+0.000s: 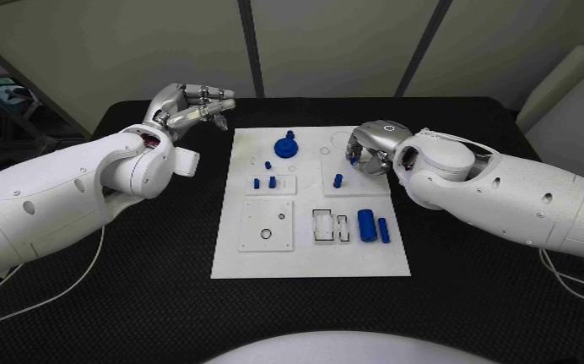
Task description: Assemble the parts on the task board
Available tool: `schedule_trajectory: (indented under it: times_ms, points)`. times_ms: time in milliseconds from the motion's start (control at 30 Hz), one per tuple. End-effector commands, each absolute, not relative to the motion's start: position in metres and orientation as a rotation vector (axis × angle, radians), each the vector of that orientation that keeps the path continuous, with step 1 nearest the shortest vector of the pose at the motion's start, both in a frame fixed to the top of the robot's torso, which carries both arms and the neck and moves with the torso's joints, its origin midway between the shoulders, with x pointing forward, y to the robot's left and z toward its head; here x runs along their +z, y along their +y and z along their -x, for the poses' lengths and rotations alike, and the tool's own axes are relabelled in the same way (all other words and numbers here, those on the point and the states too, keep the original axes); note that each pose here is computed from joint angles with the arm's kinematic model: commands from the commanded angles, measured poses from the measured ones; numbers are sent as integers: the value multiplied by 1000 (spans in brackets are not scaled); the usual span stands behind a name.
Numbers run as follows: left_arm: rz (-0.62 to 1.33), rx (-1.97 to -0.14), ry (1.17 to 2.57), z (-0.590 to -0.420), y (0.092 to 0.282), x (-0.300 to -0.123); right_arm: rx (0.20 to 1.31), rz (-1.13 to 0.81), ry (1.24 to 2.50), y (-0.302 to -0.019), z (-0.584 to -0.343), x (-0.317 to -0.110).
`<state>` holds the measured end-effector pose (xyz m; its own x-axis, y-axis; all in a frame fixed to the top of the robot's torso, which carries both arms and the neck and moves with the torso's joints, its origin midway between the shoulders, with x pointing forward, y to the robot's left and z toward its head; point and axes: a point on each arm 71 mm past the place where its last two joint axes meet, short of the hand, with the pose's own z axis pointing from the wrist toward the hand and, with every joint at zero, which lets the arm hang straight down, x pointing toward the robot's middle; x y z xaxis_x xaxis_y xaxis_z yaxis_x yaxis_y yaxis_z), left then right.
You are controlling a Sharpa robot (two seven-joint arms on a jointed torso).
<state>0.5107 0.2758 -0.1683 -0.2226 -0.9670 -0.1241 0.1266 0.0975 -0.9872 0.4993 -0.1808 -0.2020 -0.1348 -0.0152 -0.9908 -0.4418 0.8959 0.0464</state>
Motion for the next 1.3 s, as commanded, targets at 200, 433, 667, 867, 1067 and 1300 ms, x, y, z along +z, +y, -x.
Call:
schedule_trajectory:
  times_ms: [200,433,667,867,1067,1300]
  points:
    - [921,-1361,1330,-511,275,-167,370,368,1689,-177,-498,-207]
    - [923,-1358,1331,-512,276,-167,389,343,1633,-176,-496,-203]
    - [927,-1354,1335,-512,276,-168,409,322,1586,-177,-492,-197]
    - [930,-1350,1337,-513,277,-169,441,312,1544,-177,-486,-190]
    - [935,-1344,1339,-514,278,-170,477,308,1510,-176,-478,-183]
    - [937,-1342,1341,-515,279,-171,541,305,1477,-167,-466,-173]
